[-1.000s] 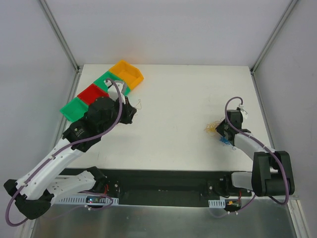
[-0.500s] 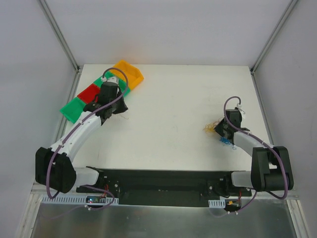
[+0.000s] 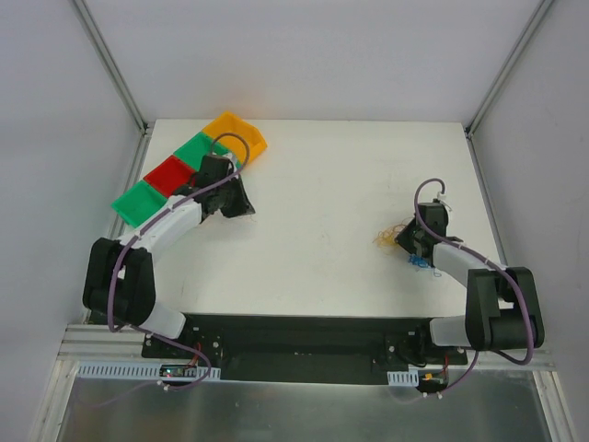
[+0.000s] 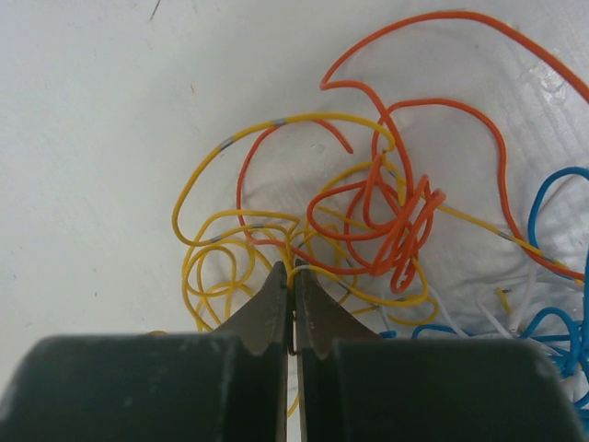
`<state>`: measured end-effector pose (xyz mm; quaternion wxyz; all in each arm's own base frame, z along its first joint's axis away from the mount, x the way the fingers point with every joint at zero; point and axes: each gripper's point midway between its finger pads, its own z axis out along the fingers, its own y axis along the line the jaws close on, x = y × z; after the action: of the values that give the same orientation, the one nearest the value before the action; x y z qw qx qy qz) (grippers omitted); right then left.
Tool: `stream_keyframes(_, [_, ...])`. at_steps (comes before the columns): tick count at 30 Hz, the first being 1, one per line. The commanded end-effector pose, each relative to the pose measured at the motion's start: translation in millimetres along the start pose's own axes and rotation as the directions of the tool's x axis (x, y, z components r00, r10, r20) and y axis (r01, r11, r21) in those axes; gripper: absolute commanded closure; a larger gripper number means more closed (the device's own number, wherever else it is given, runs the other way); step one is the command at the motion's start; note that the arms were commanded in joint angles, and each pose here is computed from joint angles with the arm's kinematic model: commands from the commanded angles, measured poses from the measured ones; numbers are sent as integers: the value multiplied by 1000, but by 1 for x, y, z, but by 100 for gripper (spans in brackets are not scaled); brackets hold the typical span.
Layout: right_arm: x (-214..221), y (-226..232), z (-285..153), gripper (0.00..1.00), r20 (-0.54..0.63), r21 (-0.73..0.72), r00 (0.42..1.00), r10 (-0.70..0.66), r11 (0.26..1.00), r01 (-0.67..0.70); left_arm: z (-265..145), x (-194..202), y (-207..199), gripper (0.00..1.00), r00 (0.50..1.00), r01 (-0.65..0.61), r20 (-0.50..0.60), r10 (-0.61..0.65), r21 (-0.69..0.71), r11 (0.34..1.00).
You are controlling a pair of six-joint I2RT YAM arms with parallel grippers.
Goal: Untangle the cables
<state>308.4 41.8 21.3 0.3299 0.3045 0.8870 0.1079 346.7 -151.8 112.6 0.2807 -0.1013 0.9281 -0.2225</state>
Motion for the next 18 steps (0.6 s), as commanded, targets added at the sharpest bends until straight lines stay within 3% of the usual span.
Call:
stream_keyframes(1, [-15, 13, 2, 100, 31, -24, 999, 9, 1000, -8, -29, 39, -80, 100, 998, -36, -41, 46, 225, 974])
stream_keyframes(10, [-16, 9, 1, 100, 36, -7, 999, 4, 1000, -4, -108, 133, -93, 100, 991, -24, -114, 70, 367, 930])
stream_keyframes(14, [-13, 11, 3, 99, 18, -11, 1000, 6, 1000, -6, -125, 146, -98, 100, 987, -41, -126, 102, 411, 911])
stream_keyframes(18, [-12, 10, 4, 100, 16, -13, 1000, 6, 1000, -6, -99, 129, -89, 99, 976, -162, -92, 199, 309, 937])
